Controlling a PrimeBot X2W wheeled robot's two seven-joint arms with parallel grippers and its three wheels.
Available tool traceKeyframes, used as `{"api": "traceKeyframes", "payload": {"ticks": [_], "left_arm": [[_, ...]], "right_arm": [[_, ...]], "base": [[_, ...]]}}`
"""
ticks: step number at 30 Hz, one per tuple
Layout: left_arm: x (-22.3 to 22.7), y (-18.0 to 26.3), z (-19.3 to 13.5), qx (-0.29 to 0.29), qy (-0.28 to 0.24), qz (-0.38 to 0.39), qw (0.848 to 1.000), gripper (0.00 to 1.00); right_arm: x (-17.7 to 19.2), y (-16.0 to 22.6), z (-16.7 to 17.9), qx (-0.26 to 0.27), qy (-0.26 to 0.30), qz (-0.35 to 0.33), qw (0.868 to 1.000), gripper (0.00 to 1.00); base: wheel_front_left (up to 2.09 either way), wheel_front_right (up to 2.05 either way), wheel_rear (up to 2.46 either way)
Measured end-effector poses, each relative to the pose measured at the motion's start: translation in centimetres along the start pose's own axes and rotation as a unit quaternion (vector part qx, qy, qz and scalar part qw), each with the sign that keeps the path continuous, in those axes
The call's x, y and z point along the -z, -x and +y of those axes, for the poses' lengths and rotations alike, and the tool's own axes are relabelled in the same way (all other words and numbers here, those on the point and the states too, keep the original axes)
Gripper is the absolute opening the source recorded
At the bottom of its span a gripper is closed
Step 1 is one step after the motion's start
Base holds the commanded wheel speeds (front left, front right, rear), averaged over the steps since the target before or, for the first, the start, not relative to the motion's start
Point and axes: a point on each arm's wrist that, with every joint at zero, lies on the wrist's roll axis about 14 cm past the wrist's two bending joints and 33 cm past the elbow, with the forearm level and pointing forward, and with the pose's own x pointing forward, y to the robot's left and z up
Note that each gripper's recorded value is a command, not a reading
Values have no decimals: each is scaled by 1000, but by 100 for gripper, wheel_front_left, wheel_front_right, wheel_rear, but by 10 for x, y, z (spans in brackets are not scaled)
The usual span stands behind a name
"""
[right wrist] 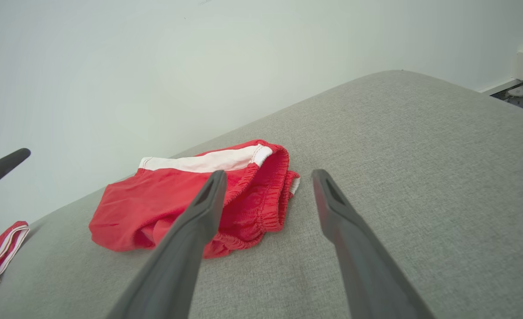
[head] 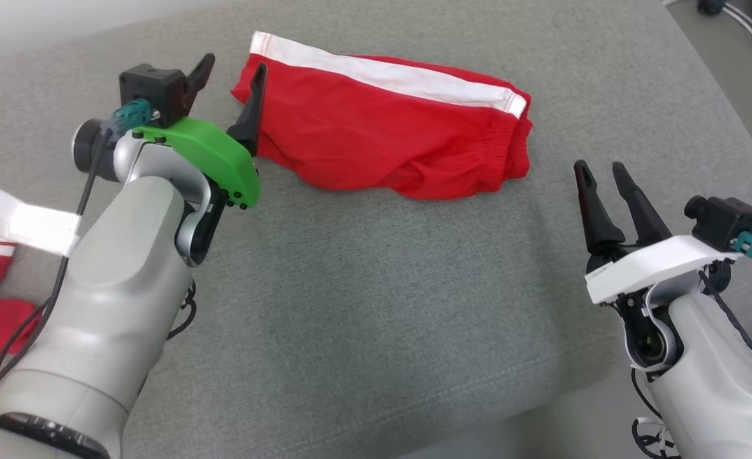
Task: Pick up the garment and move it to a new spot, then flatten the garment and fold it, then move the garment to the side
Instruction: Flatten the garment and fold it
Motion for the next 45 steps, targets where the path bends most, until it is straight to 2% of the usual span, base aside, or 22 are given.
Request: {"api": "traceKeyframes", "payload": {"ticks": [3,8,18,26,33,39,43,45], "left_arm": [[-17,12,6,-13,-9,-28,999,100],[-4,46,17,-52,16,-29,998,100],[-2,84,13,-81,50,-54,994,100],[-13,91,6,-69,37,-79,994,100],[4,101,9,-75,49,-67,994,100],[9,110,19,-85,35,-63,994,100],[16,115,24,-93,39,-58,993,100],[17,117,25,-95,38,-58,993,100]], "right_arm": [[2,2,5,-4,-7,1,1000,100],[3,1,17,-12,-22,-4,1000,100],[5,1,15,2,-33,-4,999,100],[24,-5,7,29,-68,30,997,100],[49,-16,3,60,-137,74,986,100],[64,-27,3,78,-201,101,971,100],[74,-37,9,85,-252,120,957,100],[80,-39,9,87,-256,135,953,100]], "base": [[0,0,0],[0,0,0],[0,0,0],[0,0,0],[0,0,0],[0,0,0],[0,0,0],[0,0,0]]}}
